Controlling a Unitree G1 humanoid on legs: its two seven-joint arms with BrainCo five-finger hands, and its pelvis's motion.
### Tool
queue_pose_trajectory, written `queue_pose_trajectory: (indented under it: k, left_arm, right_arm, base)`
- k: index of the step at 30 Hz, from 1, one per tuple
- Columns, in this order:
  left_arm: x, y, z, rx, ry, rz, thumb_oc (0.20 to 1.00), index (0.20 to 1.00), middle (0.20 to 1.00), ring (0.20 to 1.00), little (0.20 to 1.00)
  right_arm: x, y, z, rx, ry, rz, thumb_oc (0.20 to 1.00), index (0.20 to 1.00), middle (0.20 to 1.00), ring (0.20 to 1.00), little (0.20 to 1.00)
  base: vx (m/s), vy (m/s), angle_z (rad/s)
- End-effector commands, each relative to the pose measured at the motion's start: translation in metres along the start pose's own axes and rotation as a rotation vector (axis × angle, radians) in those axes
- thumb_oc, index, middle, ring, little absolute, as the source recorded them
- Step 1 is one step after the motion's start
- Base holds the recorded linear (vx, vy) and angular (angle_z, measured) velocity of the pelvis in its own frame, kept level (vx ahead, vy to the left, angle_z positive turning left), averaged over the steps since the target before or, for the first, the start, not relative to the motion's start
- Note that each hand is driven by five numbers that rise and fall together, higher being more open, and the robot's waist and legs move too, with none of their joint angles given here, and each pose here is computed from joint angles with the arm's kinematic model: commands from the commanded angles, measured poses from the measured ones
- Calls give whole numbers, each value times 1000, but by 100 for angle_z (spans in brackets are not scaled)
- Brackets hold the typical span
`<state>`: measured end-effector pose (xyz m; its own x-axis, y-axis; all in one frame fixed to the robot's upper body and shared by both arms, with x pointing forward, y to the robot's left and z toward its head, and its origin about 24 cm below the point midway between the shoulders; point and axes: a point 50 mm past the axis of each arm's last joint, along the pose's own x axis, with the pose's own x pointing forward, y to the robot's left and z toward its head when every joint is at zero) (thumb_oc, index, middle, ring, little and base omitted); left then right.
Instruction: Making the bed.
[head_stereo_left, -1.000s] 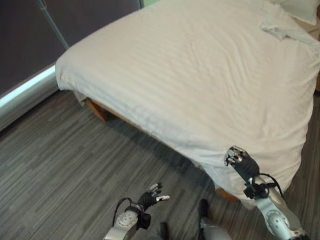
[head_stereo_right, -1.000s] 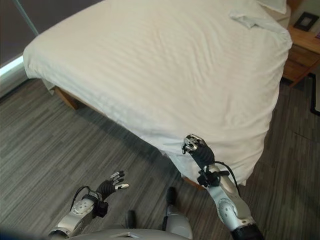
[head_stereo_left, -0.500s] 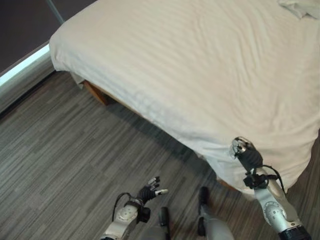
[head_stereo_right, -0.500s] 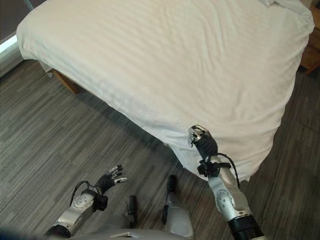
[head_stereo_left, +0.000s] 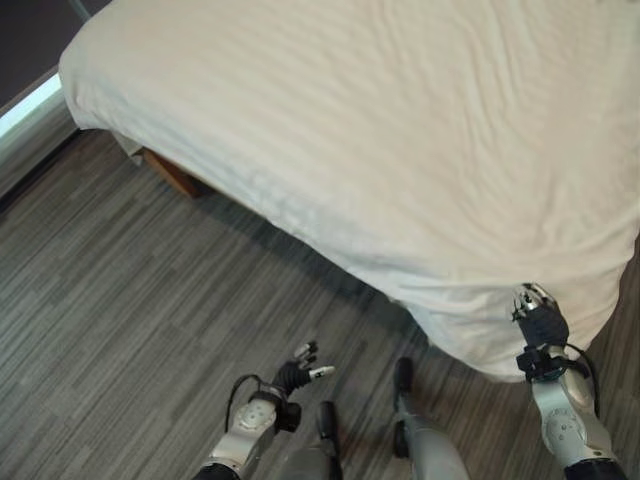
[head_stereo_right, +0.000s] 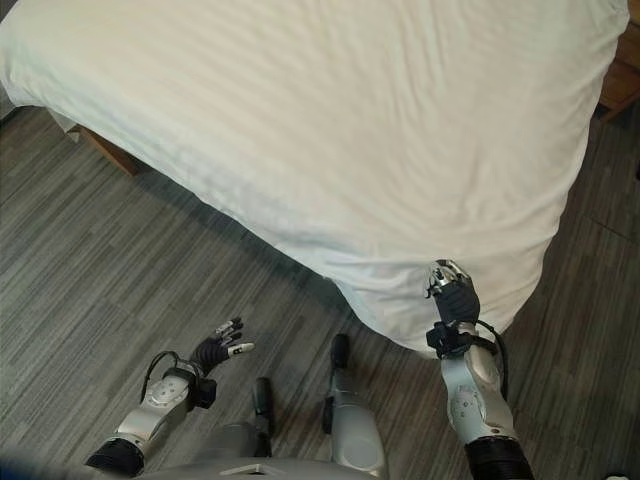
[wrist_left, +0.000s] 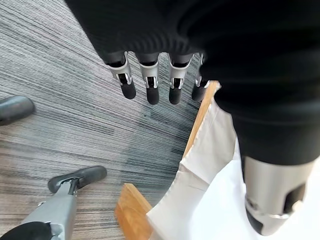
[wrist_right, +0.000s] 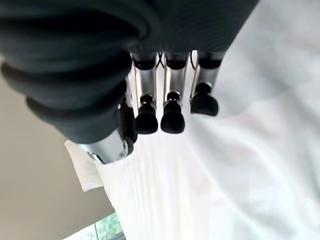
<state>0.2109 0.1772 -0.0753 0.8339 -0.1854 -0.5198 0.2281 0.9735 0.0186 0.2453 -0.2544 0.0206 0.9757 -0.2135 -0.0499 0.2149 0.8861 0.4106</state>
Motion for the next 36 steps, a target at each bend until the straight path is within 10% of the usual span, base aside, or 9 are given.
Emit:
queue_pose_trajectory:
  k: [1, 16, 36]
  left_arm:
    - [8, -6, 18, -38, -85, -22, 1000, 1000, 1000, 1000, 1000]
    - [14, -16, 24, -38, -99, -57, 1000, 1000, 1000, 1000, 1000]
    - [21, -22, 30, -71, -123, -37, 1000, 1000, 1000, 1000, 1000]
  right_arm:
    - [23, 6, 43, 18, -198, -7, 200, 200, 200, 200, 200]
    - [51, 3, 35, 6, -116, -80, 200, 200, 200, 200, 200]
    - [-48, -76, -87, 129, 356, -408, 200, 200, 200, 200, 200]
  base:
    - [0, 0, 0]
    - [0, 0, 0]
    - [0, 4, -5]
